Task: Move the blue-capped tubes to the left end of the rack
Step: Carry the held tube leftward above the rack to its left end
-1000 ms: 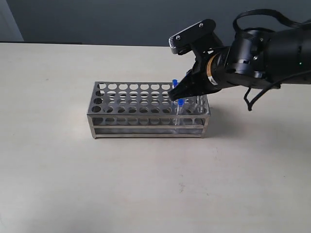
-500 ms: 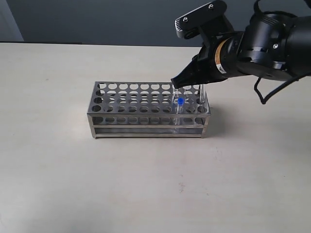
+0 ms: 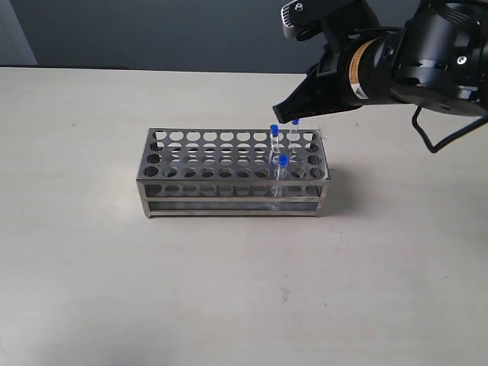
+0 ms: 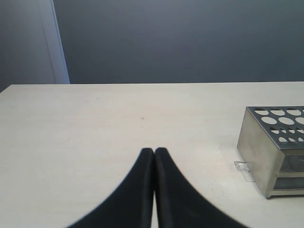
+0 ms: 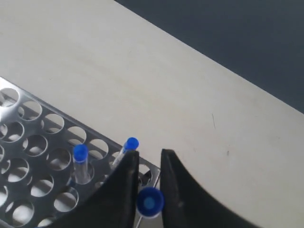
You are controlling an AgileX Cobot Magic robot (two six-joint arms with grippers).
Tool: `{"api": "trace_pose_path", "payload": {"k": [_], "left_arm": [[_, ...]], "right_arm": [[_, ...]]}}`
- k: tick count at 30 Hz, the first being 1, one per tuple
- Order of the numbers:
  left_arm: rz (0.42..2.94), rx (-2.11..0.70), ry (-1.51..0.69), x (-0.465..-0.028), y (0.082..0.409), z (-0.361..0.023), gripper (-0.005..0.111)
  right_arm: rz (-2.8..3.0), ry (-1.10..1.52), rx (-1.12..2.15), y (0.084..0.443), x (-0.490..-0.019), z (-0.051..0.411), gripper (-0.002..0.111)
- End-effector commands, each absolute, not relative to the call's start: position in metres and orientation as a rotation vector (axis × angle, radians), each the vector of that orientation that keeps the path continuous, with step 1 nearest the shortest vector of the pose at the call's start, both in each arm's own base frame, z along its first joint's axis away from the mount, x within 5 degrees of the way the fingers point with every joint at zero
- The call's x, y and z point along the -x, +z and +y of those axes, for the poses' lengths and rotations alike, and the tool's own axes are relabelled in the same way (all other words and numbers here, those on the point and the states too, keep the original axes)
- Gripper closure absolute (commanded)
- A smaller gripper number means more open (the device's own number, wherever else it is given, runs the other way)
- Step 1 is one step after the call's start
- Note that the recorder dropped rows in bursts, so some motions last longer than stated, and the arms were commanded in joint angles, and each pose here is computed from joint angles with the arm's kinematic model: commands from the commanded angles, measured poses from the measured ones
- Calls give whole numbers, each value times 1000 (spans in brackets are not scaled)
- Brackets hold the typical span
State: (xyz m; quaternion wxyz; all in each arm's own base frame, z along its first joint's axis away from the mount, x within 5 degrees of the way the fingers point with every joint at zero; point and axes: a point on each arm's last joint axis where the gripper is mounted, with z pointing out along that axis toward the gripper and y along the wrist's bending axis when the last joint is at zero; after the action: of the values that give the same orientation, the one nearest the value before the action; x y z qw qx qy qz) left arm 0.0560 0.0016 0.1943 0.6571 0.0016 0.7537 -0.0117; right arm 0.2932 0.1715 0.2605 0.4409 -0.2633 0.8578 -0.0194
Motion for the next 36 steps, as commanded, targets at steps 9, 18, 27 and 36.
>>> {"api": "trace_pose_path", "payload": {"k": [9, 18, 27, 36], "left_arm": [[1702, -5, -38, -56, 194, 1, 106], [1702, -5, -38, -56, 194, 1, 106], [1702, -5, -38, -56, 194, 1, 106], [1702, -5, -38, -56, 194, 1, 106]], "right_arm": [[1819, 380, 767, 281, -294, 210, 109], [1713, 517, 818, 272, -325, 246, 109], [1709, 481, 939, 255, -335, 292, 109], [1761, 328, 957, 247, -343, 321, 109]]}}
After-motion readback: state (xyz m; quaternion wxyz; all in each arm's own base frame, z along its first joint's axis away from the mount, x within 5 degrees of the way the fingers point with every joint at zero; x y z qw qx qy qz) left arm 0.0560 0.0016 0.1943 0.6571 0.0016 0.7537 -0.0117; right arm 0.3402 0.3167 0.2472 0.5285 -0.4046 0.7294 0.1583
